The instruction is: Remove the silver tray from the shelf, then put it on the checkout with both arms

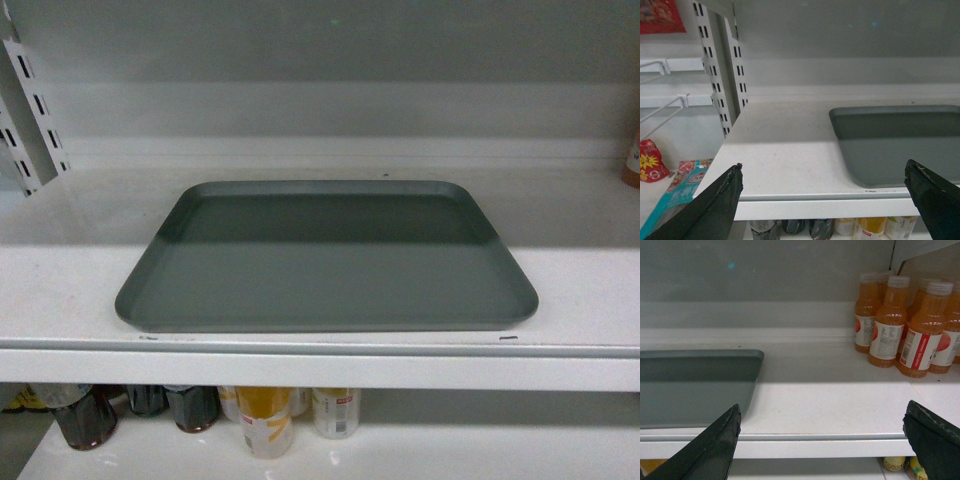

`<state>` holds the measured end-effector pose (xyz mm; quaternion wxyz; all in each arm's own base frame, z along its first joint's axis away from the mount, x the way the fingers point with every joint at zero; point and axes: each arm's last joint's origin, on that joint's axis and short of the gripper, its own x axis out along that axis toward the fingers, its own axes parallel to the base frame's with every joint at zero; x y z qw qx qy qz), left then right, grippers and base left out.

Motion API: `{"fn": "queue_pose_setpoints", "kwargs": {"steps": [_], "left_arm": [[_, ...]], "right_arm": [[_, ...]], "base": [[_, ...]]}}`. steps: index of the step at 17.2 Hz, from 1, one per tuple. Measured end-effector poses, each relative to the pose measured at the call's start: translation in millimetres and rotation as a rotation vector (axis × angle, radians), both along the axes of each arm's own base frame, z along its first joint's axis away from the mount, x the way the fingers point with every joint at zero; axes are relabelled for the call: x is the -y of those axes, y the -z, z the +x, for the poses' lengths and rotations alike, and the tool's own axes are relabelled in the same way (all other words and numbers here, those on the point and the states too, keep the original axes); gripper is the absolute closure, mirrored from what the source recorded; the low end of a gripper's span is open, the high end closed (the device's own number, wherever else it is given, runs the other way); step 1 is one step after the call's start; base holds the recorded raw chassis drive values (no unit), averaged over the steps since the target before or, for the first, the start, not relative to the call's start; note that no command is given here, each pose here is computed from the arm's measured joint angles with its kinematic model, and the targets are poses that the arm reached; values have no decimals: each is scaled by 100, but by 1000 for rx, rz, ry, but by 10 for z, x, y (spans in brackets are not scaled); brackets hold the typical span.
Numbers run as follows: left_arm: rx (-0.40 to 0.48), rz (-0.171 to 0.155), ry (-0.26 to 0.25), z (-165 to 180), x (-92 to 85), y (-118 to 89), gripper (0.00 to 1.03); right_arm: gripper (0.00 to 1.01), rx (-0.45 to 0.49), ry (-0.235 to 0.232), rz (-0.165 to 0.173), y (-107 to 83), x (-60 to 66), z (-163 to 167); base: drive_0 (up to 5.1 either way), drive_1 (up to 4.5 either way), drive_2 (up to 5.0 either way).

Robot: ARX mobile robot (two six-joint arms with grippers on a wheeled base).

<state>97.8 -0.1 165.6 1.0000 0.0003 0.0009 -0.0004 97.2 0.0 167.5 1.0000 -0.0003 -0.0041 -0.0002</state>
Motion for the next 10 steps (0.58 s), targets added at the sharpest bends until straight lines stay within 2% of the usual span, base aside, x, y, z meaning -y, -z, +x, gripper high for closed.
{"fn": "queue_pose_setpoints", "kwargs": {"steps": [10], "left_arm": [[-3,0,0,0,0,3,5]], "right_arm": [[3,-3,0,0,3,0,0]], "base": [[0,0,0]]}}
